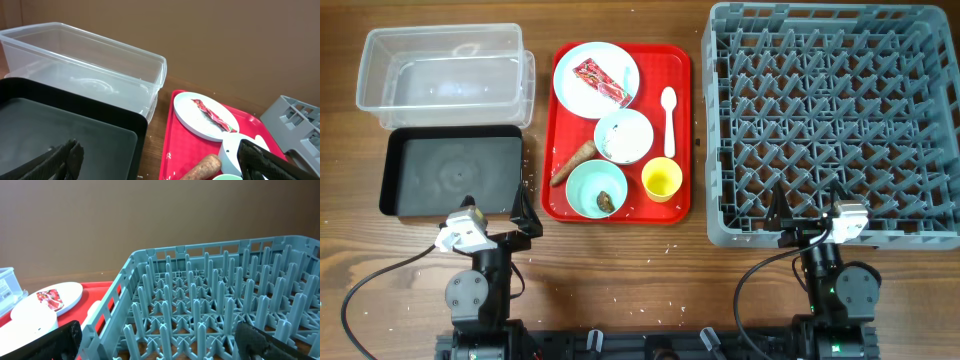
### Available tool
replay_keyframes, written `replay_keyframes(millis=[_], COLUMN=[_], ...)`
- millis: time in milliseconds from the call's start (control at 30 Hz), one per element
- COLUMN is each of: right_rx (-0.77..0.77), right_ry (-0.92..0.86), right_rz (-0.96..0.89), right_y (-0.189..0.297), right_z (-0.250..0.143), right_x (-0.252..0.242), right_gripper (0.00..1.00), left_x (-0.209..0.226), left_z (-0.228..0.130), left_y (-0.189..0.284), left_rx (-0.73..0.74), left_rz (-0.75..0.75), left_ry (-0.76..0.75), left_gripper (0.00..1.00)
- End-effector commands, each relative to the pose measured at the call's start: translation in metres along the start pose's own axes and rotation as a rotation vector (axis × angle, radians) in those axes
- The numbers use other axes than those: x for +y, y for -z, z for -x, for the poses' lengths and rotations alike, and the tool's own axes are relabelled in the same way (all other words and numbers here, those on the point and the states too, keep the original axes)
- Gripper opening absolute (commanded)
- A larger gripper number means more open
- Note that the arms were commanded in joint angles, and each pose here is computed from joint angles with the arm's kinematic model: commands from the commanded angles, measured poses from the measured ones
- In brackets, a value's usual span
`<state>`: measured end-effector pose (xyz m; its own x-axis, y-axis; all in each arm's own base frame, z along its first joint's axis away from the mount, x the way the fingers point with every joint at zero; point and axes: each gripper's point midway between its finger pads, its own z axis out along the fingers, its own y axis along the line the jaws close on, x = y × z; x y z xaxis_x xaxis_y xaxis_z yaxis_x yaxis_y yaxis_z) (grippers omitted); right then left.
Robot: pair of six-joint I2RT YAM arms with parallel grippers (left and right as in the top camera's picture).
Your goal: Sort waste into correct bins and load items into the dishwasher rack
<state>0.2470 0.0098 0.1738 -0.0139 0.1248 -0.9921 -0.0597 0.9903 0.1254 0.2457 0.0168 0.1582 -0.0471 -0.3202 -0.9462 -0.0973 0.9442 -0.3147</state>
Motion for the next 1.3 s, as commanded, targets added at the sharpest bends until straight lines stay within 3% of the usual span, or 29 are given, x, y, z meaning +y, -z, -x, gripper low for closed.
replay_keyframes(millis=[0, 633, 800, 900, 1100, 1267], right_rx=[0.002, -0.018, -0.06, -0.115, -0.16, -0.008], right_ry=[0.018, 0.024, 0.001, 0.008, 0.048, 0.05], right_rz=[-0.005, -0.04, 0.022, 0.089, 0.133, 0.148], right_y=[0.0, 0.0, 0.0, 0.005, 0.009, -0.009], right_z=[-0.001, 0.004, 0.015, 0.04, 0.098, 0.133], right_x=[-0.001, -0.006, 0.005, 0.018, 0.033, 0.042], right_gripper=[1.0, 1.0, 1.0, 1.0, 1.0, 1.0], left_x=[-0.002, -0.005, -0.02, -0.039, -0.075, -0.116], left_z=[-0.002, 0.003, 0.032, 0.044, 0.101, 0.147], left_y=[0.0, 0.0, 0.003, 0.007, -0.006, -0.056], left_rx=[0.001, -0.017, -0.122, -0.103, -0.029, 0.18], left_rz=[-0.01, -0.028, -0.1, -0.178, -0.247, -0.32], left_ry=[-0.017, 0.019, 0.044, 0.034, 0.004, -0.112], left_gripper=[1.0, 1.0, 1.0, 1.0, 1.0, 1.0])
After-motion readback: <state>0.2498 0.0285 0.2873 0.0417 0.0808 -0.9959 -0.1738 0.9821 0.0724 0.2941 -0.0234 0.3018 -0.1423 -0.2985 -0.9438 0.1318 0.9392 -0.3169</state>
